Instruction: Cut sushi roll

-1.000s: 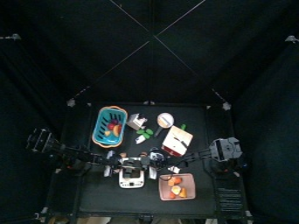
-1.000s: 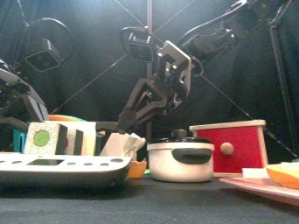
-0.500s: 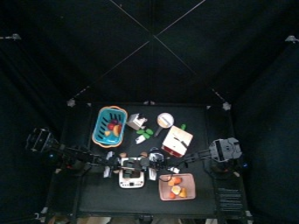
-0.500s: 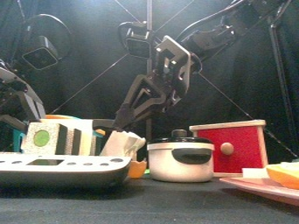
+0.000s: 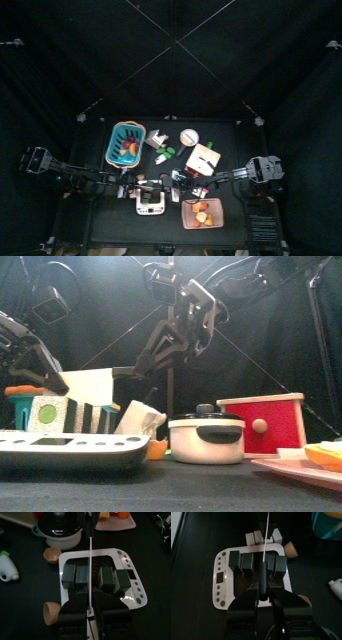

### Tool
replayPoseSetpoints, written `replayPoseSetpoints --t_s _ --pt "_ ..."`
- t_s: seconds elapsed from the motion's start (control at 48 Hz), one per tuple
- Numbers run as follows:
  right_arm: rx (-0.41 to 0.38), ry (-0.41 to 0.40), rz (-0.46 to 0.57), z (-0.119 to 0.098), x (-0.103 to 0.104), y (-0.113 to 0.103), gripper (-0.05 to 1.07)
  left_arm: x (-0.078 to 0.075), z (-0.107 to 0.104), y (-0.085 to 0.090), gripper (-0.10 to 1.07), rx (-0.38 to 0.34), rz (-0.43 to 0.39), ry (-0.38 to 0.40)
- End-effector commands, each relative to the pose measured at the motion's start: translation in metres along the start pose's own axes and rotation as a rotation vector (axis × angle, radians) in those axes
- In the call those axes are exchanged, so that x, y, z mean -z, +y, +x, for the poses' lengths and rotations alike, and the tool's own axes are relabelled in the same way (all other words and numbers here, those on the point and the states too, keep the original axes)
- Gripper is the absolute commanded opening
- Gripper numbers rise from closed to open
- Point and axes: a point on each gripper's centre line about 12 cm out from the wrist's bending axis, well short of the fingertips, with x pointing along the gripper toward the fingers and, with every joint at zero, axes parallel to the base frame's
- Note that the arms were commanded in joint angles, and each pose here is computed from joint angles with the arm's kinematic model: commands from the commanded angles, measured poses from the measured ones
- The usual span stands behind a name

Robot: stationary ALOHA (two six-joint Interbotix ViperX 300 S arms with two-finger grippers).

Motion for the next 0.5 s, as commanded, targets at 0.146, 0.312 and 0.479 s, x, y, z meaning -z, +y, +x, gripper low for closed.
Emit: replayPoseSetpoints --t_s 0.146,0.312,0.479 --pt "-0.002 -0.112 -0.004 -0.023 -0.038 0.000 0.50 -0.026 -0.014 0.007 0.65 -0.026 -0.008 -0.126" --pt "0.000 -0.149 0.004 -0.037 -0.049 -0.003 0.50 -0.036 -0.021 0.007 0.82 -0.028 -0.011 -0.184" --pt "0.009 -0.153 0.036 -0.048 -0.052 -0.007 0.50 -0.045 -0.027 0.008 1.00 -0.035 -0.008 -0.257"
